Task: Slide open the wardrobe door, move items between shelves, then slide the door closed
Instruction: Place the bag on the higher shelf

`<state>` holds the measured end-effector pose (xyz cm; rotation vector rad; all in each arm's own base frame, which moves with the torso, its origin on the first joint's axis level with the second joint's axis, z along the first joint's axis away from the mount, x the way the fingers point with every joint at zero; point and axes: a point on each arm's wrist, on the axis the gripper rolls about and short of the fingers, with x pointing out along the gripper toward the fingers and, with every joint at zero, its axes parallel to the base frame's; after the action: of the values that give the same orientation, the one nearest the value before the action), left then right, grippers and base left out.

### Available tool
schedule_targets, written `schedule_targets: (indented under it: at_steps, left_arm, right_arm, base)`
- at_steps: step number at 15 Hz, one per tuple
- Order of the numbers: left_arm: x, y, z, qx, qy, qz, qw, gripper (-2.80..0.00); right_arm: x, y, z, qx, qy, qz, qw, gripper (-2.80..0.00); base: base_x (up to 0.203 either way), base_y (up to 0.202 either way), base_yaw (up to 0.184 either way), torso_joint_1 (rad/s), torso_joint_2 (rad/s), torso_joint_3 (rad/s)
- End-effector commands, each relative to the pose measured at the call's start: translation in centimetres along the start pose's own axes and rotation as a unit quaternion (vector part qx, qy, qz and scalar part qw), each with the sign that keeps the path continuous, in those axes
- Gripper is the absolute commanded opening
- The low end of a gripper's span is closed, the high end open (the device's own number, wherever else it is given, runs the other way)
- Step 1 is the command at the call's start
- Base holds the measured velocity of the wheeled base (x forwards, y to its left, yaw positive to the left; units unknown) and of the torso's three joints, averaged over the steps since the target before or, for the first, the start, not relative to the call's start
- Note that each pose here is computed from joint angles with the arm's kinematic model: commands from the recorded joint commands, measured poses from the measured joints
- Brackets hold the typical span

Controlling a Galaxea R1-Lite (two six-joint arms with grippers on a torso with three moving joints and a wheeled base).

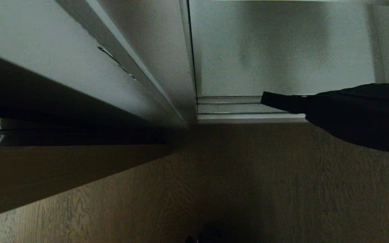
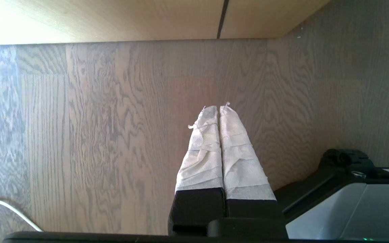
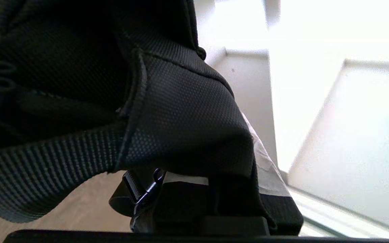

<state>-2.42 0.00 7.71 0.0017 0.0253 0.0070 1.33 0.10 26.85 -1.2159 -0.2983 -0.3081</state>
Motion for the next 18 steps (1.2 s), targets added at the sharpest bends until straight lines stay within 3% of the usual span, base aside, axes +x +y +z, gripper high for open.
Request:
schedule_targets:
  at_steps: [1, 9, 18]
  left_arm:
    - [0.0, 0.0, 0.0, 0.000, 0.000, 0.000, 1.0000, -2.80]
    - [0.0, 0.0, 0.0, 0.000, 0.000, 0.000, 1.0000, -2.80]
    - [0.0, 0.0, 0.0, 0.000, 0.000, 0.000, 1.0000, -2.80]
  right_arm:
    - [-1.8, -2.1, 1.4, -0.006, -0.013, -0.031, 0.999, -2.80]
    - [-3.5, -8.1, 4.1, 0.011, -0.028, -0.073, 0.997, -2.80]
    - [-1.7, -15.4, 6.6, 0.015, -0.062, -0.130, 0.989, -2.80]
  base:
    - [0.000, 0.000, 0.000, 0.000, 0.00, 0.000]
    - [0.000, 0.000, 0.000, 0.000, 0.00, 0.000]
    - [0.000, 0.000, 0.000, 0.000, 0.00, 0.000]
